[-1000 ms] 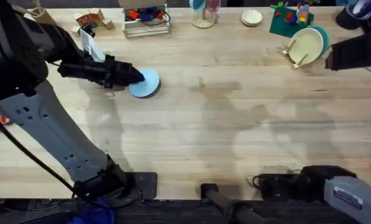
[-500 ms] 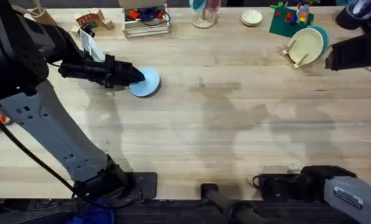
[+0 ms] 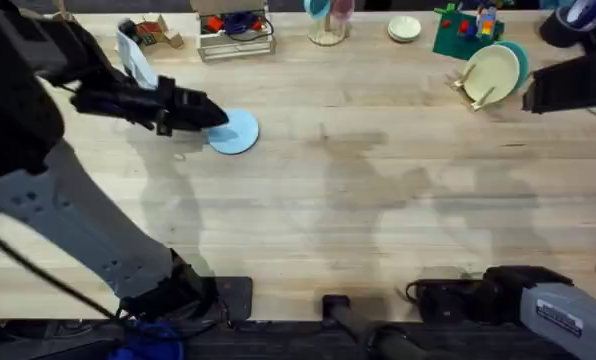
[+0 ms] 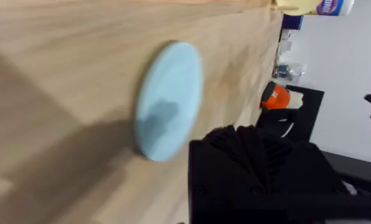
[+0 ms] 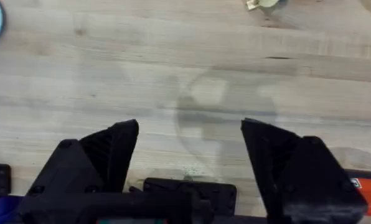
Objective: Pick up the plates from the table one by one and place each into a slot on the dish rack.
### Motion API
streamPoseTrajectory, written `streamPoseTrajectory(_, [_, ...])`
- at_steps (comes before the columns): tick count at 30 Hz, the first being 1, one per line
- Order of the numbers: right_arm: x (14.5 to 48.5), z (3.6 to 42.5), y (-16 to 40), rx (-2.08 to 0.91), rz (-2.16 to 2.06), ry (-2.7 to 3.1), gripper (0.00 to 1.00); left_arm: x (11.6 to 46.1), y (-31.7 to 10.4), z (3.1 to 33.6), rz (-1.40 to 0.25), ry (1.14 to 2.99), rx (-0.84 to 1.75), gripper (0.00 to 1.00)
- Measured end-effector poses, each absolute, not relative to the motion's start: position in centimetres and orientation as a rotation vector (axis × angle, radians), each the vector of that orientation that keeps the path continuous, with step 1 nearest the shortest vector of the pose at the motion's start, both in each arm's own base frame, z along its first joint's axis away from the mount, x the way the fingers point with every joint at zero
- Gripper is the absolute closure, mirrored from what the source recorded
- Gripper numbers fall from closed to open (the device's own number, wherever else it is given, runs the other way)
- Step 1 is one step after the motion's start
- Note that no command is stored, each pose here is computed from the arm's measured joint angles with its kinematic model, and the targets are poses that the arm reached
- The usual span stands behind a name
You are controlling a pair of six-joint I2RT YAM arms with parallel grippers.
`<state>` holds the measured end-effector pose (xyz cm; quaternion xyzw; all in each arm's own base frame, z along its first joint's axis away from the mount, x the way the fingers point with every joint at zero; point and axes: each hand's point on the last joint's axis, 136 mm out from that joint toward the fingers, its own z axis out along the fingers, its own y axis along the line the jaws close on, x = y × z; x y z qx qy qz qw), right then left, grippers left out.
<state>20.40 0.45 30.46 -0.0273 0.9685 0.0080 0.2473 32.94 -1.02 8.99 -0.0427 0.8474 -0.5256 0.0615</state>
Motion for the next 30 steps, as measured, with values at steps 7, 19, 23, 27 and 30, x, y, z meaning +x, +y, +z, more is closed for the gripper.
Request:
streamPoseTrajectory(7, [20.4, 30.5, 0.4, -0.074, 0.022, 2.641, 0.009, 31.7, -1.3, 13.1, -1.512, 2.567, -0.071, 0.961])
streamPoseTrajectory(19, [20.4, 30.5, 0.4, -0.074, 0.022, 2.641, 0.007, 31.0, 2.9, 13.1, -1.422, 2.557, -0.22, 0.96])
streamPoseTrajectory(23, [20.4, 30.5, 0.4, -0.074, 0.022, 2.641, 0.007, 31.0, 2.8, 13.1, -1.421, 2.56, -0.215, 0.961])
streamPoseTrajectory(27, [20.4, 30.5, 0.4, -0.074, 0.022, 2.641, 0.008, 31.3, 2.8, 12.9, -1.403, 2.556, -0.192, 0.961])
streamPoseTrajectory(30, [20.4, 30.4, 0.4, -0.074, 0.022, 2.642, 0.007, 31.4, 2.8, 12.9, -1.401, 2.558, -0.193, 0.962])
